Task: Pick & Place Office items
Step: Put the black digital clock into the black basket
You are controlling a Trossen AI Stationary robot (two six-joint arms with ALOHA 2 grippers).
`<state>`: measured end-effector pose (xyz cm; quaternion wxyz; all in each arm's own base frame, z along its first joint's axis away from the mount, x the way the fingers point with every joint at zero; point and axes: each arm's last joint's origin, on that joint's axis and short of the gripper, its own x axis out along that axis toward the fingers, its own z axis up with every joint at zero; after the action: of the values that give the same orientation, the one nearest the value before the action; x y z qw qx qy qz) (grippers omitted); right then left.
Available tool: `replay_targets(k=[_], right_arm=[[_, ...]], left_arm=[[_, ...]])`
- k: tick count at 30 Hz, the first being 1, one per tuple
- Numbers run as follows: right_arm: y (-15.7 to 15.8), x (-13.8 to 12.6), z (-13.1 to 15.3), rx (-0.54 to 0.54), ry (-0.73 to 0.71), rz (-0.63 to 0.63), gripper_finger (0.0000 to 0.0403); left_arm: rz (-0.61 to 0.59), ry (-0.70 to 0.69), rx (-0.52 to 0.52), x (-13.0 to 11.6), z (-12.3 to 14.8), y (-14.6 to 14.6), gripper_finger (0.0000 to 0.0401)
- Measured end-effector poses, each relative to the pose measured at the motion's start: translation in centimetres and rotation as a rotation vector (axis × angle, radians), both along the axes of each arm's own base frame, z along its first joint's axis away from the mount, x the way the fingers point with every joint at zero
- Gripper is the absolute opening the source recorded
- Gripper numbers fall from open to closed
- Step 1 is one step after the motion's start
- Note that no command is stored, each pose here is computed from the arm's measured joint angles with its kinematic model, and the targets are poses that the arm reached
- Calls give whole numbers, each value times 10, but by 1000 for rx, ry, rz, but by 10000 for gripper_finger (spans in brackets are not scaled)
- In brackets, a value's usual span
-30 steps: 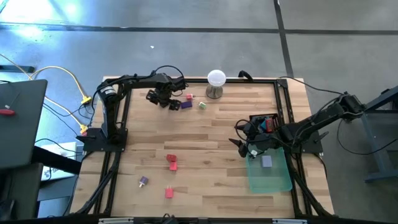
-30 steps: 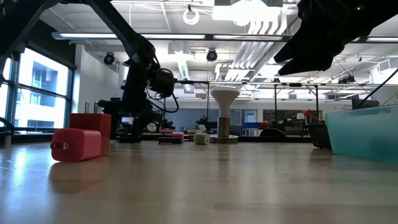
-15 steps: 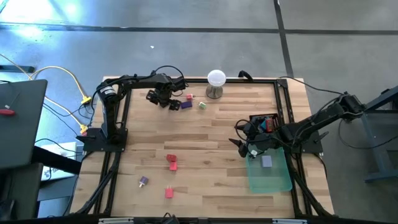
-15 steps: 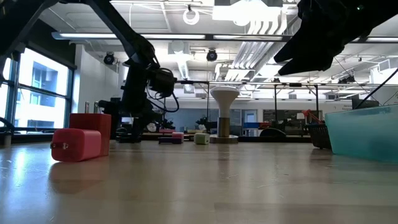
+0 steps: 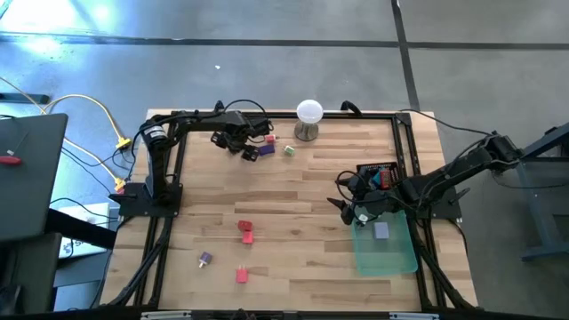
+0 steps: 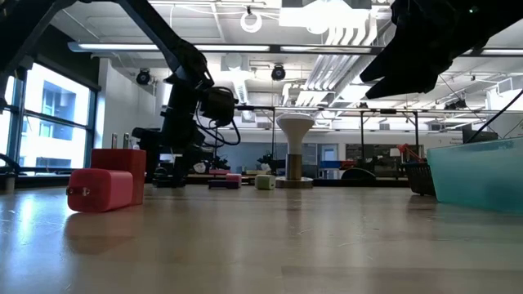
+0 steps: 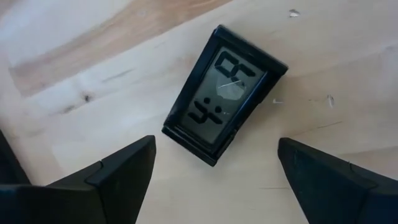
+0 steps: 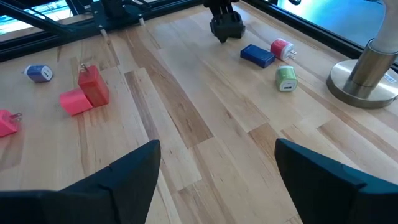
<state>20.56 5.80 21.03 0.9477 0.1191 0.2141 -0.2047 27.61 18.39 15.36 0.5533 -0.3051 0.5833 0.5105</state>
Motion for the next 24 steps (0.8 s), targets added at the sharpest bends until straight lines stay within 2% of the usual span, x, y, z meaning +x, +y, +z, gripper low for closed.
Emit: replay_targets(k=[2, 12, 17, 24], right_arm=[[0, 0, 0, 0, 0, 1, 303], [0, 0, 0, 1, 0, 1, 303], [0, 0, 0, 1, 0, 2, 303], [0, 0, 0, 2, 0, 1, 303]], left_arm=[[41, -16, -5, 1, 0, -2, 332], [50, -52, -21, 0, -2, 5, 270], [-24, -83, -56, 1, -3, 8, 226], [-34, -93, -58, 2, -3, 8, 168]])
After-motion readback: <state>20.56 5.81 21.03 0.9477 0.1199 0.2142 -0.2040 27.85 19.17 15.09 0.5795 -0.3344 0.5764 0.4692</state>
